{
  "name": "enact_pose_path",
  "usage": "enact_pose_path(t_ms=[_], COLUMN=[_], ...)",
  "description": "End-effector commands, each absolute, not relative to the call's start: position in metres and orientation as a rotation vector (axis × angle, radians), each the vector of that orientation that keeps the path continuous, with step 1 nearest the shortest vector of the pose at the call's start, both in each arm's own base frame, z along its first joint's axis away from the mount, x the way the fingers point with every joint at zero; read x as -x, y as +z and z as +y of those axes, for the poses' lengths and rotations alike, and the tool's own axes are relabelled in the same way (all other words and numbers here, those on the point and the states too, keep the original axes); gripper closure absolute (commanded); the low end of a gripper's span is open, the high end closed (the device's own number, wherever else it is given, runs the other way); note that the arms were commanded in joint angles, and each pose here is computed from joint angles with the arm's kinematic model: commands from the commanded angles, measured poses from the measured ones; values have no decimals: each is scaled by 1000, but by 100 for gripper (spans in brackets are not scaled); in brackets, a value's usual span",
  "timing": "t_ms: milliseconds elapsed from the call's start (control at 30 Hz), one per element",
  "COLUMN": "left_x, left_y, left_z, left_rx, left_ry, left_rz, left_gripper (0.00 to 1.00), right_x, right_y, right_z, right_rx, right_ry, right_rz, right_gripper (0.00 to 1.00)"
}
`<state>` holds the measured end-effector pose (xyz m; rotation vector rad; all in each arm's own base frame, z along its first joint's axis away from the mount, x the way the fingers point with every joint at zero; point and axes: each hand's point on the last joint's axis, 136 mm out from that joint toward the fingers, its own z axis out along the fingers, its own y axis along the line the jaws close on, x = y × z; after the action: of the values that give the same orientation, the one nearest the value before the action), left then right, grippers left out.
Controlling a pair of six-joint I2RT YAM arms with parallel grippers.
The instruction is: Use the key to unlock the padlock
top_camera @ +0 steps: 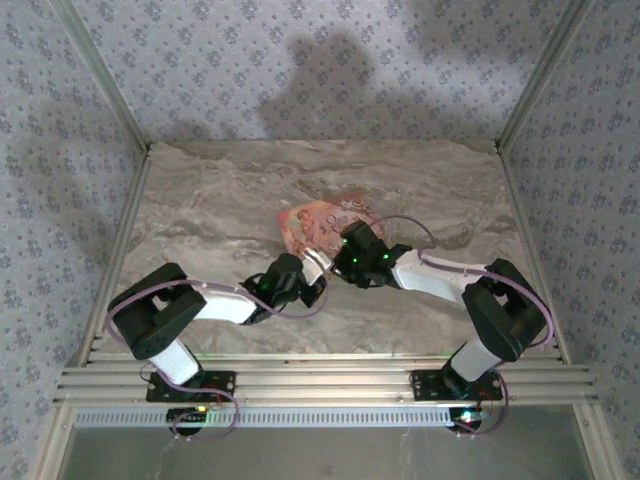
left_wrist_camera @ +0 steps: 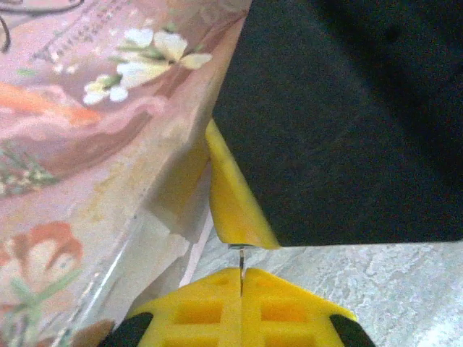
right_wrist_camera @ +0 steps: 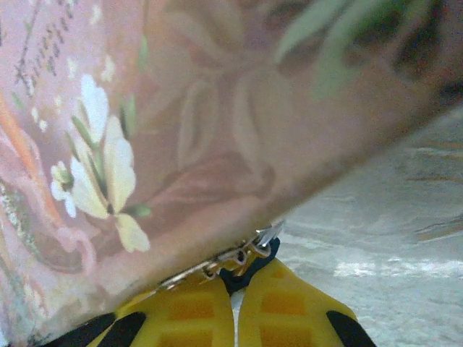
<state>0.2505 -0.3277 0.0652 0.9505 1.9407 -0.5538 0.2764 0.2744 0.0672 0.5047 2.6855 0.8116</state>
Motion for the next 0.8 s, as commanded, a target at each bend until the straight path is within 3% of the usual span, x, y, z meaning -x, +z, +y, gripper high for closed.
enact_pose_path(t_ms=[0,67,167,300,467,767], left_x=[-244,-243,-241,-241,-251,-260], left_y=[76,73,69,64,59,62], left_z=[-343,-344,-345,-349,-341,-325], left_rx=[-1184,-1195,-1190,-1162,-1040,-894], left_ry=[-307,-302,-329,-386,-467,-660], left_rz=[1792,1803,1820,1856,1917,1949], left_gripper=[100,100,100,100,100,100], right_x=[-281,-281,-282,-282,-281,-285], right_y=[84,84,88,96,99,104], right_z=[285,286,288,285,273,255], right_rx=[-497,-499,-494,-488,-501,-556], right_ry=[854,862,874,874,831,887], right_rz=[2663,2662,2652,2633,2612,2477], right_gripper=[100,94,74,70,50,46])
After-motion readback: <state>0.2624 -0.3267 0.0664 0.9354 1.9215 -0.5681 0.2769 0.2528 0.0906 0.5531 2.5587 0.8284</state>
